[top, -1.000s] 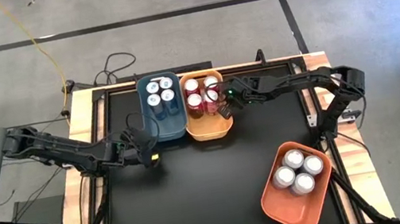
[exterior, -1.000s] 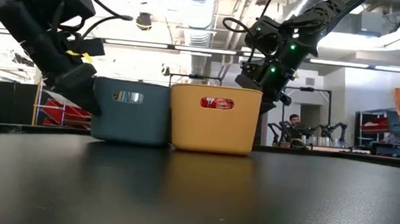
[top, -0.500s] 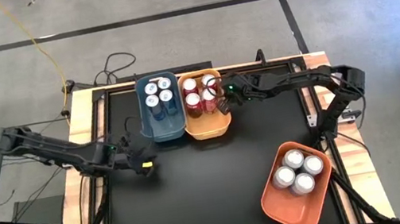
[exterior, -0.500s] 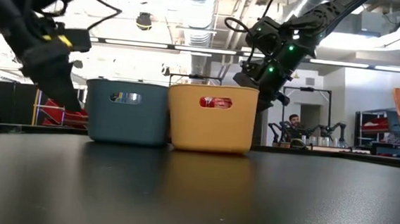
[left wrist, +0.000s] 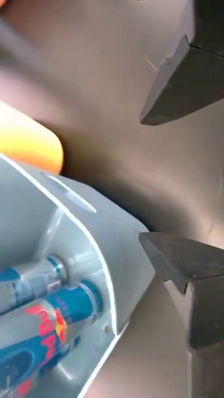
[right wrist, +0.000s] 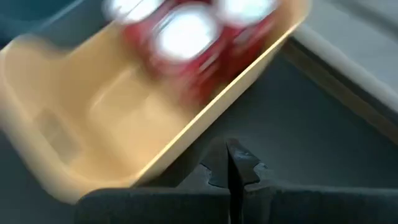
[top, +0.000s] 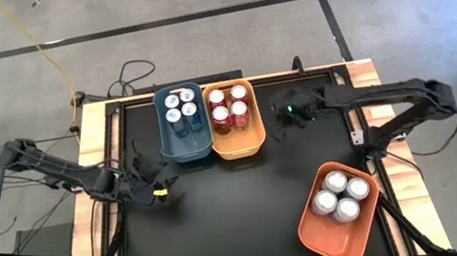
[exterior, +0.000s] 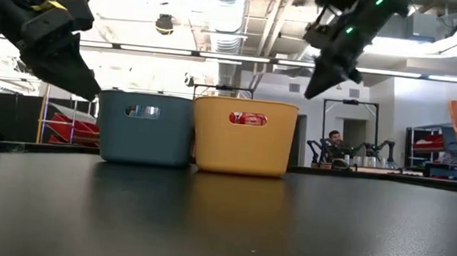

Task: Sort soda cans
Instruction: Move the orange bin from the bottom right of the table to beside the yellow bin

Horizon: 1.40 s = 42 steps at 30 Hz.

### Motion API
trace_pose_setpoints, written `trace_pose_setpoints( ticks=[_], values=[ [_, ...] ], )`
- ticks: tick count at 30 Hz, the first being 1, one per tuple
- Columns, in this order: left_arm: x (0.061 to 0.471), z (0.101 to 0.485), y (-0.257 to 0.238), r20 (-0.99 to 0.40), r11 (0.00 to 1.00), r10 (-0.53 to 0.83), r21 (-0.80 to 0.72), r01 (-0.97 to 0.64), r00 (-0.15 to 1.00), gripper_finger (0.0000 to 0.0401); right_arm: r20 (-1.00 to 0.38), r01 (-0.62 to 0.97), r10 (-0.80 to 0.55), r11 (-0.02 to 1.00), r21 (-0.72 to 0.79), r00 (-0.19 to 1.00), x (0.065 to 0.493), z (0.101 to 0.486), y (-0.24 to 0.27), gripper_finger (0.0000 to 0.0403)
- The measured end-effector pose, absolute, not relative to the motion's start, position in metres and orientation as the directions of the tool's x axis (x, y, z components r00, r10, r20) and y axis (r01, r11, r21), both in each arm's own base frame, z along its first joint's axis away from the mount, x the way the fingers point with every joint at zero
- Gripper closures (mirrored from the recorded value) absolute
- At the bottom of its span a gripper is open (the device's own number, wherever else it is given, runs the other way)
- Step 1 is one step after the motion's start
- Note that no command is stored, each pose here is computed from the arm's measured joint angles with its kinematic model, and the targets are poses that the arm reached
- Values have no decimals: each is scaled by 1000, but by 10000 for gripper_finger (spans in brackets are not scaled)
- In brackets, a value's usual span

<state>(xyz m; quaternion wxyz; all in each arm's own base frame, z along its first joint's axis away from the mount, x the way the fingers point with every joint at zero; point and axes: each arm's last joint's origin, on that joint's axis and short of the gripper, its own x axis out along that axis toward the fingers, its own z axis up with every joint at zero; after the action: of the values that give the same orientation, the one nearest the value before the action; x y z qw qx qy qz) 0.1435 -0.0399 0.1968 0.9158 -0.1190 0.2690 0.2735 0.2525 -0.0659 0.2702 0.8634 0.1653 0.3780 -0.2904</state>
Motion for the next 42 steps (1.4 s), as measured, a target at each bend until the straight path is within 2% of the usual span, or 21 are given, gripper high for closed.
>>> trace_pose_setpoints(
  ticks=[5,12,19,24,35,42],
  values=[
    [148,199,-46,-523,833,421,-100,-544,741,111,-789,505,-224,854,123,571,252,270,-17,402],
    [159,201,-53,-468,853,417,-95,-513,779,111,-804,413,-137,899,144,578,271,251,24,402],
    [163,204,-53,-403,837,473,-72,-542,783,111,-823,401,-168,913,78,543,299,218,14,403],
    [163,205,-52,-397,833,484,-63,-550,780,111,-819,430,-200,901,62,538,306,211,-5,403],
    [160,201,-51,-424,821,494,-60,-568,759,111,-799,426,-174,898,111,576,303,221,-17,403],
    [159,200,-50,-434,818,497,-56,-573,752,111,-864,435,-100,889,146,493,269,251,9,403]
  ],
)
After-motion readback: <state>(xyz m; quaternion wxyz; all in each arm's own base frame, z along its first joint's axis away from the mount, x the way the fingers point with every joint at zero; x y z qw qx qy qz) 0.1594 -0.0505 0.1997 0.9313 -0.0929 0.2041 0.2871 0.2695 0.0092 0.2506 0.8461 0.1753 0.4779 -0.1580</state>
